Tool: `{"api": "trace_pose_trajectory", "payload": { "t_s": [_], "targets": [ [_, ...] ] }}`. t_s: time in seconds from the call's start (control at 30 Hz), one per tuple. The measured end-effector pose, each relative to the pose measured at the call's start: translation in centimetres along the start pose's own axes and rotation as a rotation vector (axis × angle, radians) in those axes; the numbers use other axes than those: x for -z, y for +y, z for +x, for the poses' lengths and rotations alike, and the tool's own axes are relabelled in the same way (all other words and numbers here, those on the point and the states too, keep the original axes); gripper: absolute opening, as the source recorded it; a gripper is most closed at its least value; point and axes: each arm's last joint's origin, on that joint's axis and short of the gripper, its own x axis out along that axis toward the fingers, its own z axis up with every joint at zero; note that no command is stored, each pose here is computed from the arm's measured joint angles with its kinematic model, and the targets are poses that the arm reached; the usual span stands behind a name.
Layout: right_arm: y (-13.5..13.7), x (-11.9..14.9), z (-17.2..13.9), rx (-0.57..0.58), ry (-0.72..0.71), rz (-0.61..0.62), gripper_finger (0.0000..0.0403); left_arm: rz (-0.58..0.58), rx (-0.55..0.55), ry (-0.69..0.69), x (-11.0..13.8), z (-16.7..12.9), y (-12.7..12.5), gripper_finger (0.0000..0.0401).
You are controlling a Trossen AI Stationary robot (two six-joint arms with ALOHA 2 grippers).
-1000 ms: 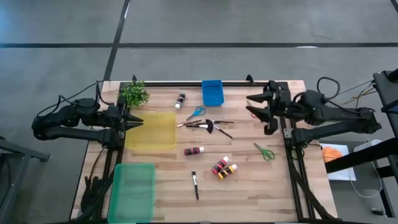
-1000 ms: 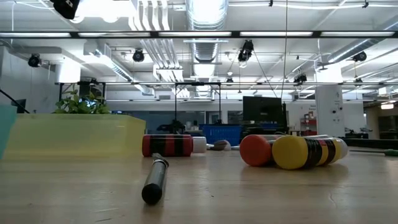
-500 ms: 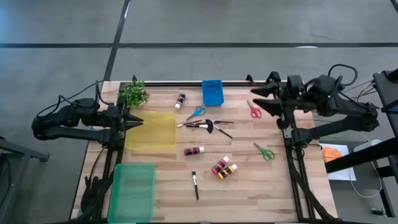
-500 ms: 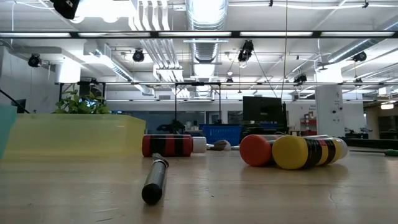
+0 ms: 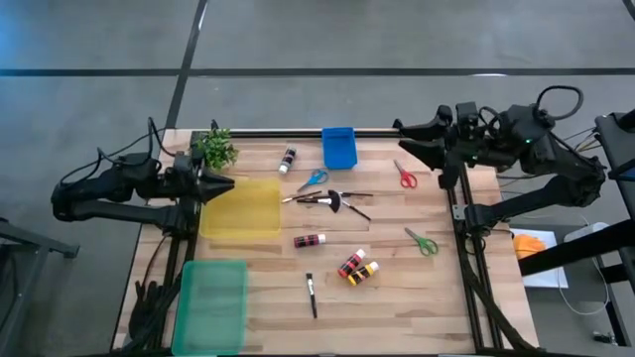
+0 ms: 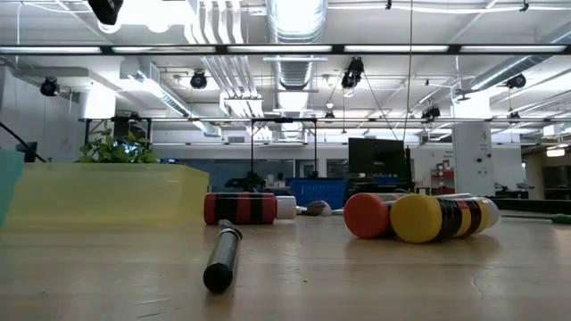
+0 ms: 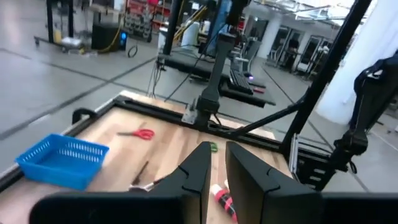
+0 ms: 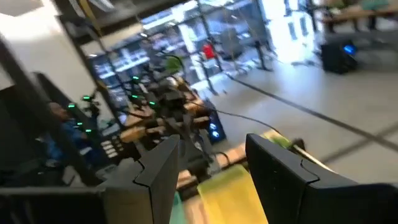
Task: Pick & Place Paint Supplies
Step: Put the green scissors into the yellow bin
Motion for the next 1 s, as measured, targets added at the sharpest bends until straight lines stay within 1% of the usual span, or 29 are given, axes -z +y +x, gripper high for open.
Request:
{"api": "trace_pose_trajectory", "payload": {
  "t_s": [0.1,0.2,0.27,0.33,0.47,0.57,0.63,0.73,0.87,1.0],
  "targets": [
    [-0.3,0.3,0.0,0.084,0.077,0.010,0.0182,-0.003,0.002,0.026,0.1,1.0,-0.1,0.0060],
    [-0.6,0.6,-0.2,0.163,0.167,0.011,0.0182,-0.001,0.021,-0.034,-0.6,2.0,-0.3,0.0060],
    [-0.8,0.9,-0.5,0.206,0.237,0.028,0.0182,0.023,0.025,-0.106,-1.3,2.4,-0.5,0.0060],
    [-1.1,1.4,-0.7,0.255,0.314,0.054,0.0182,0.038,0.017,-0.226,-2.4,2.7,-0.7,0.0060],
    [-1.8,3.2,-0.9,0.362,0.519,0.146,0.0182,0.054,0.023,-0.460,-4.6,2.6,-1.2,0.0061],
    [-2.3,4.9,-0.8,0.428,0.689,0.206,0.0182,0.110,0.027,-0.560,-5.9,1.9,-1.5,0.0060],
    [-2.5,6.1,-0.6,0.452,0.813,0.238,0.0182,0.142,0.021,-0.586,-6.7,1.5,-1.7,0.0061],
    [-2.6,8.0,-0.2,0.487,0.965,0.286,0.0182,0.139,0.010,-0.615,-7.6,0.9,-1.8,0.0061],
    [-2.7,10.7,0.0,0.560,1.074,0.322,0.0182,0.118,-0.057,-0.621,-7.7,0.9,-1.7,0.0061],
    [-3.1,14.0,-0.1,0.654,1.175,0.377,0.0182,0.111,-0.081,-0.594,-7.3,1.6,-1.6,0.0061]
  ]
}}
